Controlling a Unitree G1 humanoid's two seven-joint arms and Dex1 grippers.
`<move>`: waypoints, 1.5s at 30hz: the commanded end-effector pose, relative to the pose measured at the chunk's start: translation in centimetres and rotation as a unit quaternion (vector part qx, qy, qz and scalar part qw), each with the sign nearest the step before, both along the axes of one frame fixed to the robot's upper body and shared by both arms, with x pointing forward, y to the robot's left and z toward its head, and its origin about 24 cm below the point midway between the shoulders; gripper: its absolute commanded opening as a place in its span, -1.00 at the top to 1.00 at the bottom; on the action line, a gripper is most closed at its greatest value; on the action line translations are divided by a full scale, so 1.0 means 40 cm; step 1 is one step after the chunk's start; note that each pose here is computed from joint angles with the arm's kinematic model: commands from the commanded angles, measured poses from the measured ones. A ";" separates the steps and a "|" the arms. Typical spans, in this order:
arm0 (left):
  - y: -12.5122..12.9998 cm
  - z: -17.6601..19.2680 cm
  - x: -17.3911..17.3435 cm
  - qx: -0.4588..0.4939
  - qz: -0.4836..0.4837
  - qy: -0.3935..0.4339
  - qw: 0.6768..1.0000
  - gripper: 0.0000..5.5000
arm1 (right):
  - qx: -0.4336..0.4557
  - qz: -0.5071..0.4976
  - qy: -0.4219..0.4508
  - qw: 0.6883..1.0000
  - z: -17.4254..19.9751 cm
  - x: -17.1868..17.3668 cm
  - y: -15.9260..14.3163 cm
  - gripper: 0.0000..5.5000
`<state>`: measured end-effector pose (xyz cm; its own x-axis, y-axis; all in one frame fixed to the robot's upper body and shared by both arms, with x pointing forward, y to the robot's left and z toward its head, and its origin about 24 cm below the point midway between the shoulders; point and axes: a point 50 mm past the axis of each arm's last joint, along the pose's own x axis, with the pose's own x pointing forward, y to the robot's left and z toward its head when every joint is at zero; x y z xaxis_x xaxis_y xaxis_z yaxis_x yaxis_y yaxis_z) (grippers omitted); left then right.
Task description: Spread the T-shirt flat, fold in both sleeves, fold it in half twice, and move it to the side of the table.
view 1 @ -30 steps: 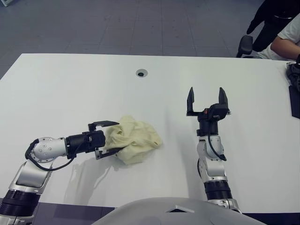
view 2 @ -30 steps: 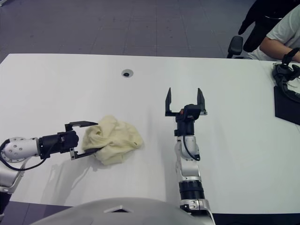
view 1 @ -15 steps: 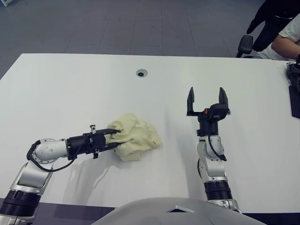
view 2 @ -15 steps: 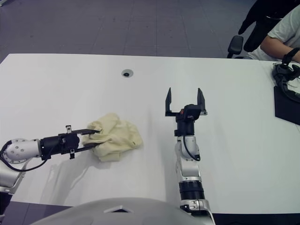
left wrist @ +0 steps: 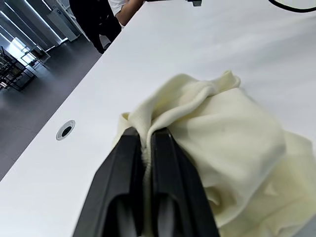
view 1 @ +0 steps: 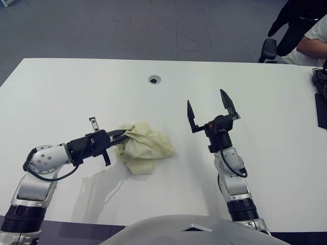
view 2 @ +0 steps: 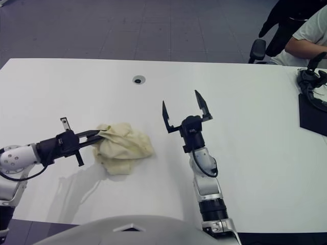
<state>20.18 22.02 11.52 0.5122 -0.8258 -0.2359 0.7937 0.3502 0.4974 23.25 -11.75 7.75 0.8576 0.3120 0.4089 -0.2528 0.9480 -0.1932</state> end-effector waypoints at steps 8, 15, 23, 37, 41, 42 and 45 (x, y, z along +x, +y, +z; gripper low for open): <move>-0.006 0.010 -0.082 0.000 0.003 0.004 1.000 0.98 | -0.102 0.298 0.075 0.946 -0.050 -0.136 0.021 -0.96; -0.020 -0.027 -0.119 0.003 0.010 0.026 1.000 0.98 | -0.172 0.412 0.158 0.881 -0.108 -0.163 -0.006 -0.96; -0.047 -0.036 -0.138 0.006 -0.007 0.029 1.000 0.98 | -0.307 0.383 0.134 0.861 -0.159 -0.104 0.011 -0.85; -0.058 -0.046 -0.145 0.008 -0.011 0.030 0.999 0.98 | -0.312 0.362 0.098 0.873 -0.159 -0.095 0.018 -0.06; -0.058 -0.049 -0.145 0.011 -0.011 0.031 0.999 0.98 | -0.316 0.364 0.100 0.870 -0.163 -0.099 0.015 0.20; -0.058 -0.048 -0.145 0.010 -0.011 0.030 0.999 0.98 | -0.319 0.363 0.101 0.870 -0.165 -0.100 0.014 0.27; -0.060 -0.044 -0.146 0.007 -0.013 0.027 1.000 0.98 | -0.330 0.359 0.097 0.868 -0.169 -0.100 0.013 0.47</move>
